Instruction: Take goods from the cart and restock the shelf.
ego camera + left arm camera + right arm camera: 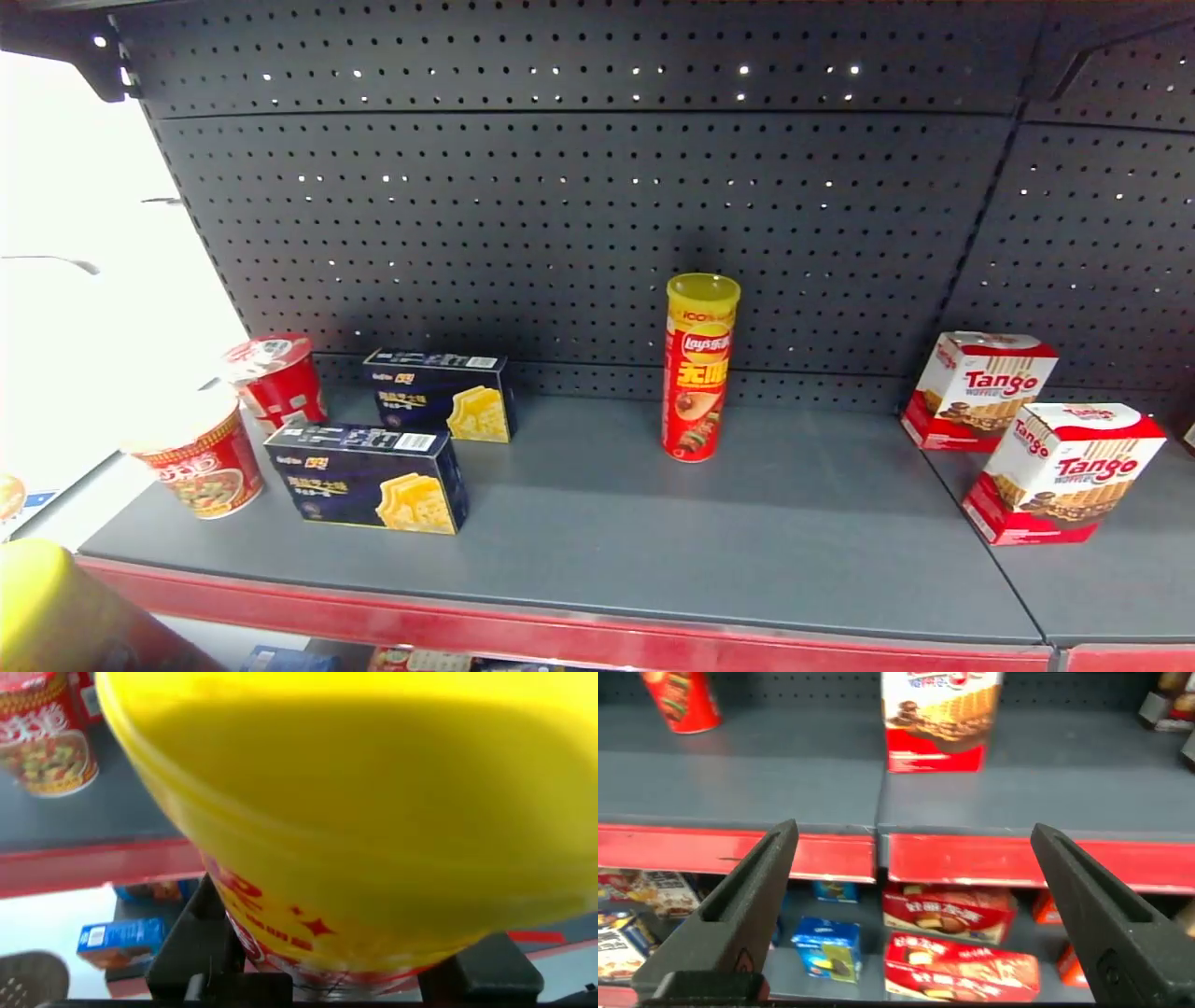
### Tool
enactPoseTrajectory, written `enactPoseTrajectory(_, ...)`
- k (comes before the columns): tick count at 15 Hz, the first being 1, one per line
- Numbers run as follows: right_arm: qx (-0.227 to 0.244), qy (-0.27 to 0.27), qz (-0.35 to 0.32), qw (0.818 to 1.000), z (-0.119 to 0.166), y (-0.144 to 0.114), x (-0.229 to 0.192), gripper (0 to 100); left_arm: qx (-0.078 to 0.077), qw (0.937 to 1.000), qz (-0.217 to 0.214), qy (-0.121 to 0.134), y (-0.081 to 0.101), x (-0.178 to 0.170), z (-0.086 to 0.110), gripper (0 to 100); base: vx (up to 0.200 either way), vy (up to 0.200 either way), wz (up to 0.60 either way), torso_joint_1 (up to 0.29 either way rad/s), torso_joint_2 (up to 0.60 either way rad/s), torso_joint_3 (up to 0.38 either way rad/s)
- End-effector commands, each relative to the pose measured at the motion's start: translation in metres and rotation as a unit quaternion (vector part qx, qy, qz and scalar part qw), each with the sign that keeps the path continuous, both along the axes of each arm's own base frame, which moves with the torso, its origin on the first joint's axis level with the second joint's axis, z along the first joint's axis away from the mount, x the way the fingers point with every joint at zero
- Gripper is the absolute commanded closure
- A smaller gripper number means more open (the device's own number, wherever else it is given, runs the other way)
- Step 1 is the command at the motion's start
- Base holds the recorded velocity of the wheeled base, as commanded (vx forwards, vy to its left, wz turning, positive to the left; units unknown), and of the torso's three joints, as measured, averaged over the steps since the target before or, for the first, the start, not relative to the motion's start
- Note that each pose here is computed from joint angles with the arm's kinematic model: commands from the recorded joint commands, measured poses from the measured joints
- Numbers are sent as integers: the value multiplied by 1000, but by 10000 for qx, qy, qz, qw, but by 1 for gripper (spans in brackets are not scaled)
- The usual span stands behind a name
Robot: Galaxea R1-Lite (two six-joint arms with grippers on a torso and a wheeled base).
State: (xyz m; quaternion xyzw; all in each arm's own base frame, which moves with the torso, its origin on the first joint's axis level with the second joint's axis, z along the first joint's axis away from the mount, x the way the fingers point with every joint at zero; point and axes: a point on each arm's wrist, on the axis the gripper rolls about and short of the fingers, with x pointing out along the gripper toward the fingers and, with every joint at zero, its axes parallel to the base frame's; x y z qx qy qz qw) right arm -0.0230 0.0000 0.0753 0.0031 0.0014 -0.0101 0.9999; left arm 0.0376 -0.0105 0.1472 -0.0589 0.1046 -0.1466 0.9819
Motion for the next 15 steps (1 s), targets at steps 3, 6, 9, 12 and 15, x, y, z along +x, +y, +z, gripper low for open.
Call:
enactPoseTrajectory(3, -8, 17, 9, 10000, 0, 0, 0, 0, -125, 9988, -239, -417, 2, -13, 3, 100, 0, 0, 0, 0, 0, 0)
enactPoseTrajectory(6, -92, 18, 94, 9999, 0, 0, 0, 0, -47, 9994, 116, -327, 7, -29, 0, 100, 0, 0, 0, 0, 0, 0)
enactPoseTrajectory(9, 67, -713, 1086, 9915, 92, 3, -12, 0, 157, 9984, 489, -227, 16, -65, 6, 100, 0, 0, 0, 0, 0, 0)
enactPoseTrajectory(12, -270, -202, 2068, 9778, 120, 7, 35, 0, 544, 9967, 542, -274, 19, -81, -5, 100, 0, 0, 0, 0, 0, 0)
enactPoseTrajectory(15, -317, -56, 2416, 9698, 132, 12, 53, 0, 523, 9958, 647, -373, 18, -84, 0, 100, 0, 0, 0, 0, 0, 0)
